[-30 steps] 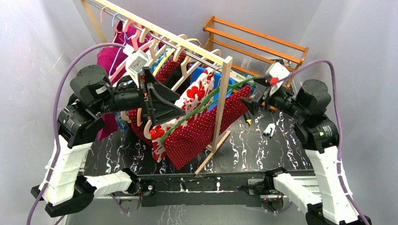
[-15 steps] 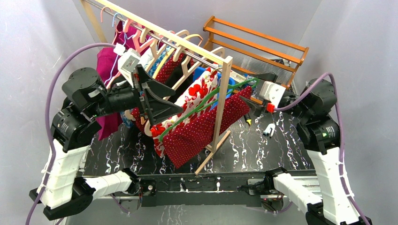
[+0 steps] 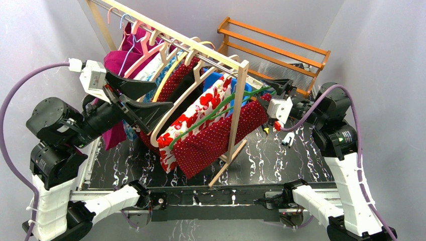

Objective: Remove the skirt from the hanger
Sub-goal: Pick up the hanger from the clothesline.

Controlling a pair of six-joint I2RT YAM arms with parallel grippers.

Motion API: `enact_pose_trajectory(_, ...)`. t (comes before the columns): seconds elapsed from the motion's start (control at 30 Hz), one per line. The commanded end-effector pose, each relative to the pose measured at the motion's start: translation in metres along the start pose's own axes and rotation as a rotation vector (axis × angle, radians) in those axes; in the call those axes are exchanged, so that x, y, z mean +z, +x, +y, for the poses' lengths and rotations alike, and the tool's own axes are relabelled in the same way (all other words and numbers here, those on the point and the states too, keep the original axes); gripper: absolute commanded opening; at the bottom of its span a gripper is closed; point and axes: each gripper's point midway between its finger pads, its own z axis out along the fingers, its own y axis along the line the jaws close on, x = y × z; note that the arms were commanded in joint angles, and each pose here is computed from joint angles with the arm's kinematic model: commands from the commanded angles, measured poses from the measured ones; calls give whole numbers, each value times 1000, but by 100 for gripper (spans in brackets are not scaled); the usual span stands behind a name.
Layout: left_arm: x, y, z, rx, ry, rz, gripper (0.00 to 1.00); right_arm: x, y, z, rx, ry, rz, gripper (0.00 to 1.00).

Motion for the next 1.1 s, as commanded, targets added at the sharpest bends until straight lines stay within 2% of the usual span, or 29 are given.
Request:
enact_pose_trajectory(0.0, 6, -5, 21, 66, -94, -51, 98, 2, -6, -12, -91, 35, -37, 68)
enact_pose_trajectory(0.13, 3, -6, 29, 75, -138, -61, 98, 8, -11, -14, -90, 45, -86, 64)
enact_pose_trajectory(0.33, 4, 5, 33, 59, -150, -37, 98, 16, -10, -14, -98, 30, -123, 53)
enact_pose_trajectory(0.6, 10, 4, 30, 64, -136, 12, 98, 20, -26, -15, -80, 60, -237, 36)
enact_pose_trajectory(0.77, 12, 4, 34, 70, -155, 33, 98, 20, -28, -11, -68, 69, -262, 28)
enact_pose_trajectory(0.83, 12, 3, 36, 70, -167, 30, 98, 21, -29, -8, -64, 66, -280, 31)
enact_pose_trajectory(0.9, 12, 1, 38, 71, -177, 26, 98, 22, -30, -8, -63, 65, -295, 42)
enact_pose_trajectory(0.93, 13, 1, 38, 70, -179, 26, 98, 22, -31, -8, -64, 63, -298, 44)
enact_pose_trajectory(1.03, 16, 2, 37, 62, -171, 34, 98, 24, -33, -8, -69, 52, -313, 45)
enact_pose_trajectory(1.07, 16, 2, 37, 59, -170, 34, 98, 25, -33, -9, -75, 50, -320, 41)
